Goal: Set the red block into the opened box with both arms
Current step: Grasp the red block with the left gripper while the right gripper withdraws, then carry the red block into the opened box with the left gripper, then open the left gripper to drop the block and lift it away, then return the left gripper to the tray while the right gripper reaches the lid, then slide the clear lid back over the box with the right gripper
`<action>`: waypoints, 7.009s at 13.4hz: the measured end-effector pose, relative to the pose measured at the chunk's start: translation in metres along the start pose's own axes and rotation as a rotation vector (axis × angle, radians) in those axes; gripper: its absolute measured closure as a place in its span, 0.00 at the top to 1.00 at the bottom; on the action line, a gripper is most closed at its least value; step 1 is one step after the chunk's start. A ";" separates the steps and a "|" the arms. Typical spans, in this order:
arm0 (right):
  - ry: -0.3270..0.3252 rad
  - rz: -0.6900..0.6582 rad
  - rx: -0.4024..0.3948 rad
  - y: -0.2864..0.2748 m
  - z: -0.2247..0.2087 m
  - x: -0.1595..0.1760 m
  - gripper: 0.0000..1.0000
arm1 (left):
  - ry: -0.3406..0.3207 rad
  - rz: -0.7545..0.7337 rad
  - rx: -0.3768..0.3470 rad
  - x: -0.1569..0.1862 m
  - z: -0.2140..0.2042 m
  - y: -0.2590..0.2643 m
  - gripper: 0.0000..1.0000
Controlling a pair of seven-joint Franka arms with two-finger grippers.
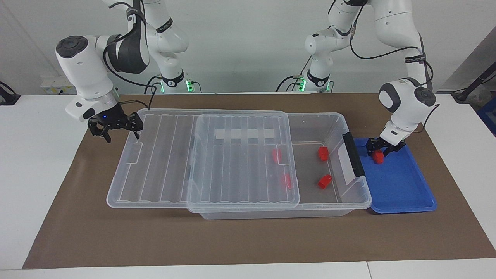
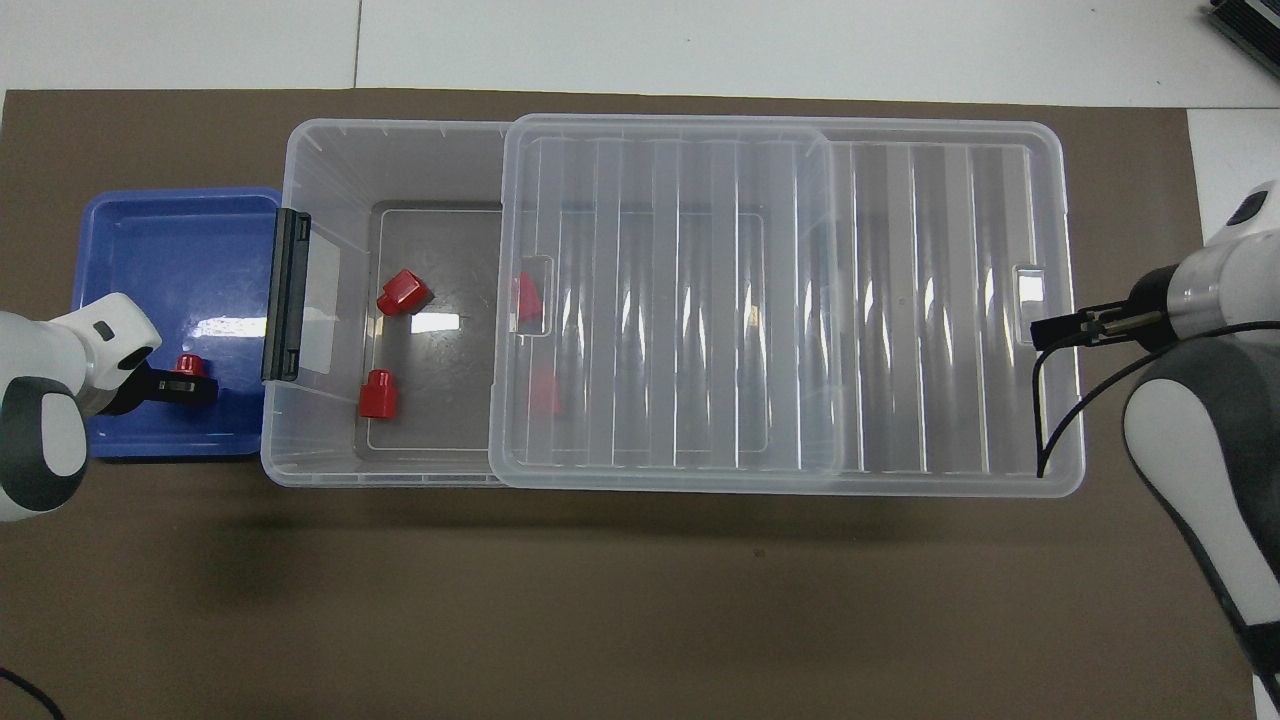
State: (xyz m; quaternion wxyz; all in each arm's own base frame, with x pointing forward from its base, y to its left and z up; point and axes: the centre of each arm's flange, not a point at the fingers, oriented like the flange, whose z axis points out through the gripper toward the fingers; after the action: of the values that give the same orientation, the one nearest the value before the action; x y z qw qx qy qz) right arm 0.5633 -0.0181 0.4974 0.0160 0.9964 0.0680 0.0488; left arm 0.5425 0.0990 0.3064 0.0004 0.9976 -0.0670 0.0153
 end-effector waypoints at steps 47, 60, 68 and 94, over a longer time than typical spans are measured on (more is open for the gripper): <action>0.025 0.323 0.003 -0.001 -0.094 0.004 0.44 | -0.054 -0.493 -0.025 0.072 -0.050 0.297 1.00; 0.054 0.373 -0.009 0.045 0.023 0.011 0.01 | -0.068 -0.121 0.054 0.056 -0.285 0.111 1.00; 0.027 0.329 -0.002 0.019 0.036 0.010 0.01 | -0.041 0.068 0.281 0.045 -0.324 0.174 1.00; -0.010 0.112 0.143 -0.159 0.029 0.013 0.01 | -0.039 0.030 0.129 0.045 -0.319 0.167 1.00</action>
State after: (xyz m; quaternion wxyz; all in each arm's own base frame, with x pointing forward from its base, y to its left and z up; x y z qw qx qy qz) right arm 0.5572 0.1406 0.4640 -0.0578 0.9974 0.0153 0.0396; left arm 0.5554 -0.0713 0.6265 -0.0655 0.9946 -0.0808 0.0001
